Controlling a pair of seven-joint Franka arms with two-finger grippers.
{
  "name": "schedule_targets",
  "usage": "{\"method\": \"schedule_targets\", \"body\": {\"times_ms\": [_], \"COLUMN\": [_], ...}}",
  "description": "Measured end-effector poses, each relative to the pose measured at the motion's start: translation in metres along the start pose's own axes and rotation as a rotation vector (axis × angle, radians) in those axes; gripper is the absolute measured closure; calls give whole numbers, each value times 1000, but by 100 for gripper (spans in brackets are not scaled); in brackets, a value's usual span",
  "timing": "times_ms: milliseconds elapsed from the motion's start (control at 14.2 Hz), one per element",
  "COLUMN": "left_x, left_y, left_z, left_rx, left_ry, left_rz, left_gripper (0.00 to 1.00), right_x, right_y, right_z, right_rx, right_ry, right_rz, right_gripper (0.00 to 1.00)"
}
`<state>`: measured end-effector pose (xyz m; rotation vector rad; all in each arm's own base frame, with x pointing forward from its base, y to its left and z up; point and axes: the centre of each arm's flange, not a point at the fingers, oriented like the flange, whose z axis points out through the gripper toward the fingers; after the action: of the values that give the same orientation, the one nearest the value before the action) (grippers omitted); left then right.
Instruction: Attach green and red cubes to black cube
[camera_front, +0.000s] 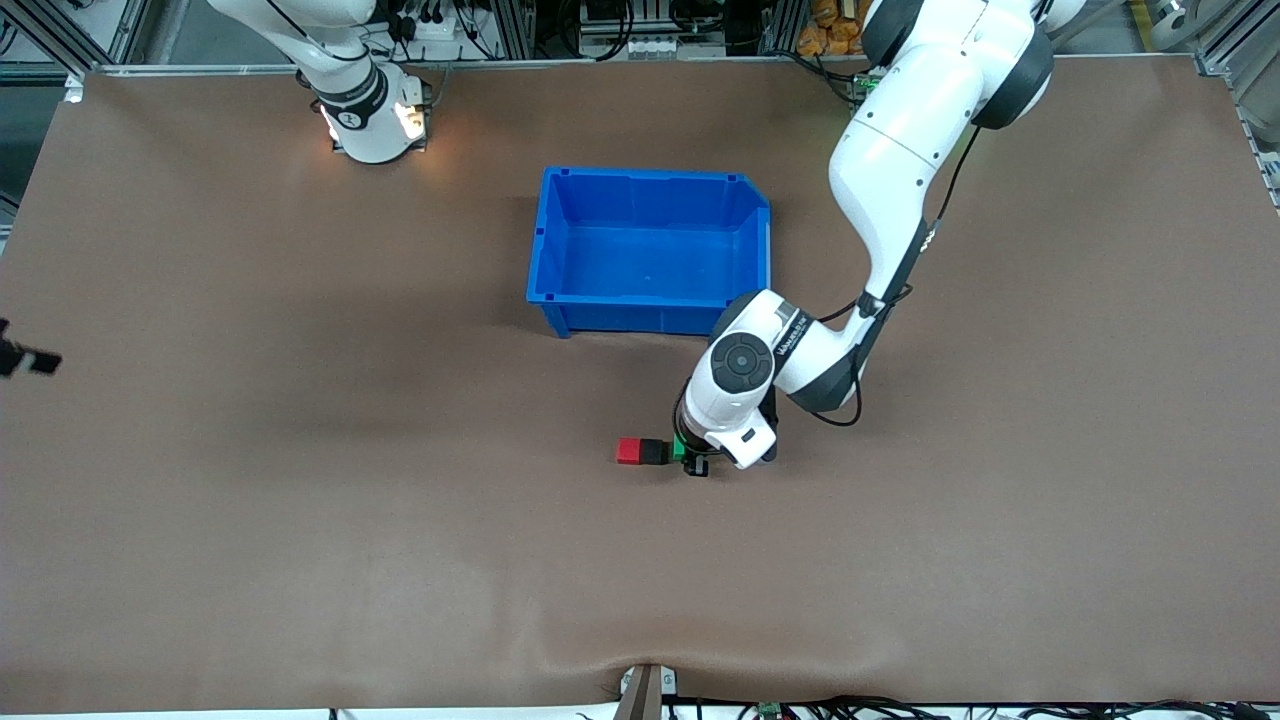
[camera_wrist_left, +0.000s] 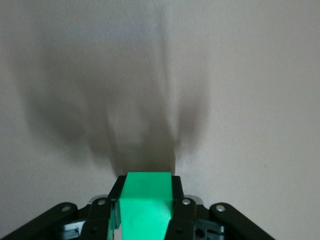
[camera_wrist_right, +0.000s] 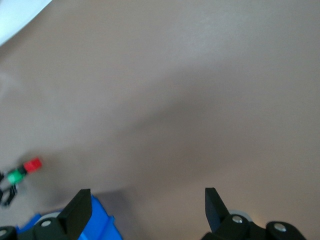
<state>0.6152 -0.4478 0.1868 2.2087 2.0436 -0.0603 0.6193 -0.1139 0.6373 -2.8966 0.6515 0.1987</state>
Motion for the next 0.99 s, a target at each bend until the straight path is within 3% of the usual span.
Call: {"method": "schedule_targets", "body": {"times_ms": [212,424,635,847,988], "left_x": [-4,-3,-3,-3,-3], "left_y": [-3,1,2,3,8], "left_z": [8,7,8,8,1], "left_rx": [-11,-36,-52,-61,-96], "left_ry": [-6,-18,-28,-23,7], "left_rz": [7,5,11,47,94], "left_gripper": [61,61,61,37,17], "right_x": [-50,-64,-84,-102,-109], "right_y": [-16,-10,-9,-25,-36], "right_z": [-30,-14,14,0,-17], "right_rx": [-91,-99,-150,-215,-225], "right_ry": [21,48,87,160,201], "right_rz": [-79,-101,-149,-193,-213], "right_gripper": [0,0,0,0,0]}}
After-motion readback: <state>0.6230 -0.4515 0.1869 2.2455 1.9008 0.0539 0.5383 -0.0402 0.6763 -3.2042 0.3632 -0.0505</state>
